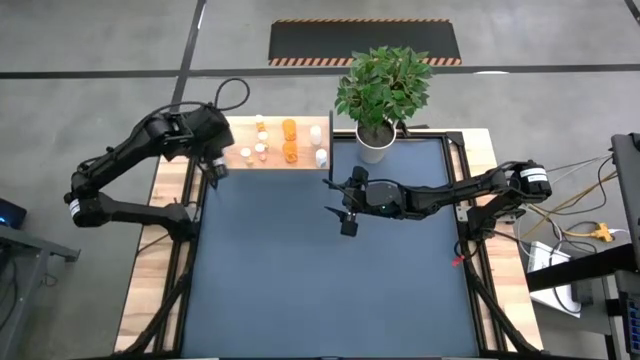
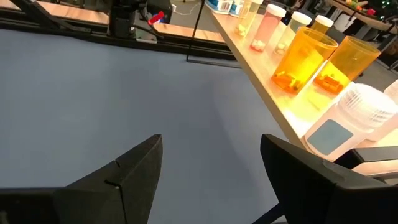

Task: Pick and place medicine bottles onto shelf by color
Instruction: Adjust the pill bottles on the shelf

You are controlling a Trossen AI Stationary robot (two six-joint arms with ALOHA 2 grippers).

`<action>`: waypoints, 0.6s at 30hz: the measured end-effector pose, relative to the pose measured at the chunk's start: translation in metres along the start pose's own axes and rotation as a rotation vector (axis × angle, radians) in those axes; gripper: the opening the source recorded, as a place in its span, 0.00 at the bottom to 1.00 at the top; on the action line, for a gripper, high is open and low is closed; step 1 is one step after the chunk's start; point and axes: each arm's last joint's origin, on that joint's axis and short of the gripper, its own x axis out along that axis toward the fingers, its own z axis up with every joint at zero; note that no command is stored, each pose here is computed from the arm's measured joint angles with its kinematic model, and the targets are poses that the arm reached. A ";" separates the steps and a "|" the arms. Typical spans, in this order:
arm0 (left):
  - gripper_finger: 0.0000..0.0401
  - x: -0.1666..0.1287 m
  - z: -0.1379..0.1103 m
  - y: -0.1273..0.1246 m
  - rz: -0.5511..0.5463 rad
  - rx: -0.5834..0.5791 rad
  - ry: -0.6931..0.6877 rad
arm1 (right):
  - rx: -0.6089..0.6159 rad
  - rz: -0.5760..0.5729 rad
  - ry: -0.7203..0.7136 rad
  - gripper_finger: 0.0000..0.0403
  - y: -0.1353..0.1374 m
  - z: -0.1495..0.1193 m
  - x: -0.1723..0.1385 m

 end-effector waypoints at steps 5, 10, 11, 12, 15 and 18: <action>0.00 0.008 0.020 -0.007 -0.045 -0.011 -0.195 | 0.013 -0.001 -0.006 0.65 0.000 0.001 0.000; 0.00 0.031 0.028 -0.011 0.050 0.044 -0.120 | 0.020 -0.001 -0.006 0.65 0.000 0.001 0.000; 0.00 0.037 0.029 -0.013 0.045 0.058 -0.097 | 0.019 -0.001 -0.005 0.65 0.000 0.000 0.000; 0.00 0.042 0.030 -0.015 0.037 0.072 -0.075 | 0.019 -0.001 -0.004 0.65 0.000 0.000 0.000; 0.00 0.056 0.033 -0.020 0.009 0.106 -0.008 | 0.019 -0.001 -0.003 0.65 0.000 0.000 0.000; 0.00 0.066 0.038 -0.023 -0.011 0.111 0.033 | 0.018 0.000 -0.002 0.65 0.000 0.000 0.000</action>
